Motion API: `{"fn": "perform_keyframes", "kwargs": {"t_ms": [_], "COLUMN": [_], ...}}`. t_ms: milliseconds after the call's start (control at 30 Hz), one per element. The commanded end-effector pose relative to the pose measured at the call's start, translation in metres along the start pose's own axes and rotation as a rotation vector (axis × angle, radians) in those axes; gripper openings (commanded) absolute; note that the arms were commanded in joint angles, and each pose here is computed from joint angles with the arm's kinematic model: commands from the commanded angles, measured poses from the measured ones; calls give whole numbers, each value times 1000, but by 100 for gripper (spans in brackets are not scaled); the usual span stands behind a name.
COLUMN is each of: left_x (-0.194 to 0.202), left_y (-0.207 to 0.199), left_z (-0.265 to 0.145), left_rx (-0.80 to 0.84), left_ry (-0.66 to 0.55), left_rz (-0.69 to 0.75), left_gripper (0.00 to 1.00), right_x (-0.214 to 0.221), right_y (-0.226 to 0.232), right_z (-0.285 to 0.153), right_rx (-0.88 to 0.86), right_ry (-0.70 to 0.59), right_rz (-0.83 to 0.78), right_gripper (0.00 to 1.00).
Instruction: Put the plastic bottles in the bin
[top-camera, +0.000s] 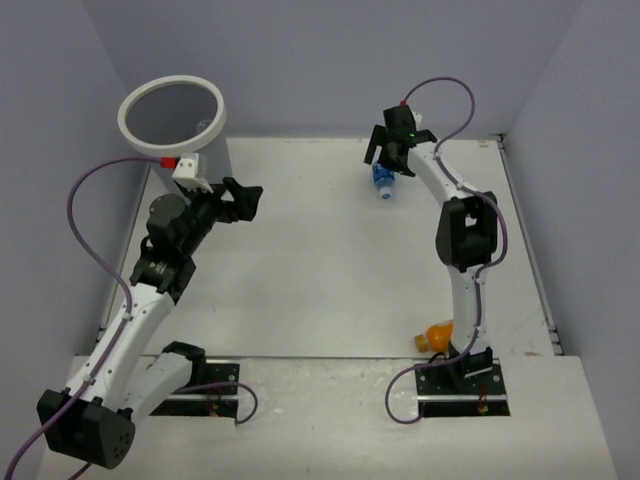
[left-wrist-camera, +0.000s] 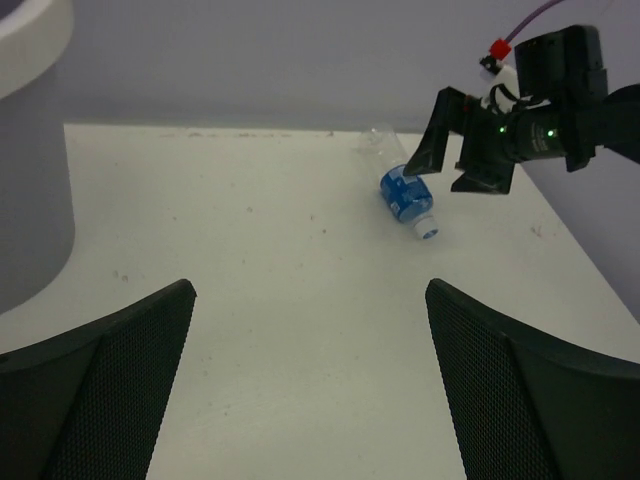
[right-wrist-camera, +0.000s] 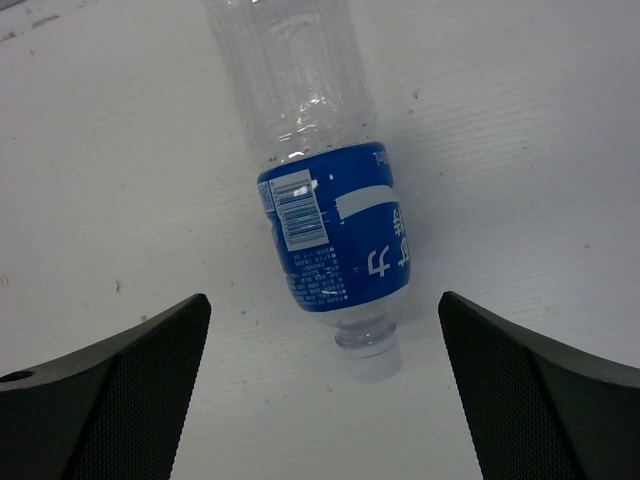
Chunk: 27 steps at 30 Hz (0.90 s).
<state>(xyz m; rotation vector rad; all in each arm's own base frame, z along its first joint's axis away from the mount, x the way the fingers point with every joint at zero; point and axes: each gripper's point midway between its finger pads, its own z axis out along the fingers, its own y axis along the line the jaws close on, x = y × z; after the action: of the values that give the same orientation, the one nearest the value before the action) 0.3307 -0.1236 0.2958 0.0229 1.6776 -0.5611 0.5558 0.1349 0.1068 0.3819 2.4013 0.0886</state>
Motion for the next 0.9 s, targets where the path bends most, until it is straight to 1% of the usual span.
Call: {"fn": "perform_keyframes", "kwargs": {"t_ms": [0, 233, 300, 333, 400, 500, 567, 667, 733, 867], "left_x": [-8, -1, 2, 3, 5, 7, 5, 0, -2, 1], "left_y": [7, 10, 10, 11, 12, 13, 12, 10, 8, 1], "left_z": [-3, 2, 3, 4, 5, 2, 1, -3, -5, -5], "left_rx": [-38, -47, -50, -54, -56, -60, -59, -52, -46, -10], "left_ry": [-56, -34, -25, -21, -17, -17, -23, -39, -45, -29], "left_rz": [-5, -23, -28, -30, -35, -38, -37, -40, -44, -66], "left_gripper": [100, 100, 100, 100, 100, 100, 100, 100, 100, 100], "right_x": [-2, 23, 26, 27, 30, 38, 40, 39, 40, 23], "right_y": [7, 10, 9, 10, 11, 7, 4, -2, -3, 11], "right_z": [17, 44, 46, 46, 46, 49, 48, 45, 42, 16], "right_rx": [-36, -65, -72, -79, -99, -96, -82, -58, -58, -156], "right_ry": [41, 133, 152, 159, 176, 201, 204, 196, 199, 159], "right_rz": [42, 27, 34, 35, 32, 36, 42, 46, 41, 0], "right_gripper": [99, 99, 95, 92, 80, 57, 48, 30, 23, 15]}}
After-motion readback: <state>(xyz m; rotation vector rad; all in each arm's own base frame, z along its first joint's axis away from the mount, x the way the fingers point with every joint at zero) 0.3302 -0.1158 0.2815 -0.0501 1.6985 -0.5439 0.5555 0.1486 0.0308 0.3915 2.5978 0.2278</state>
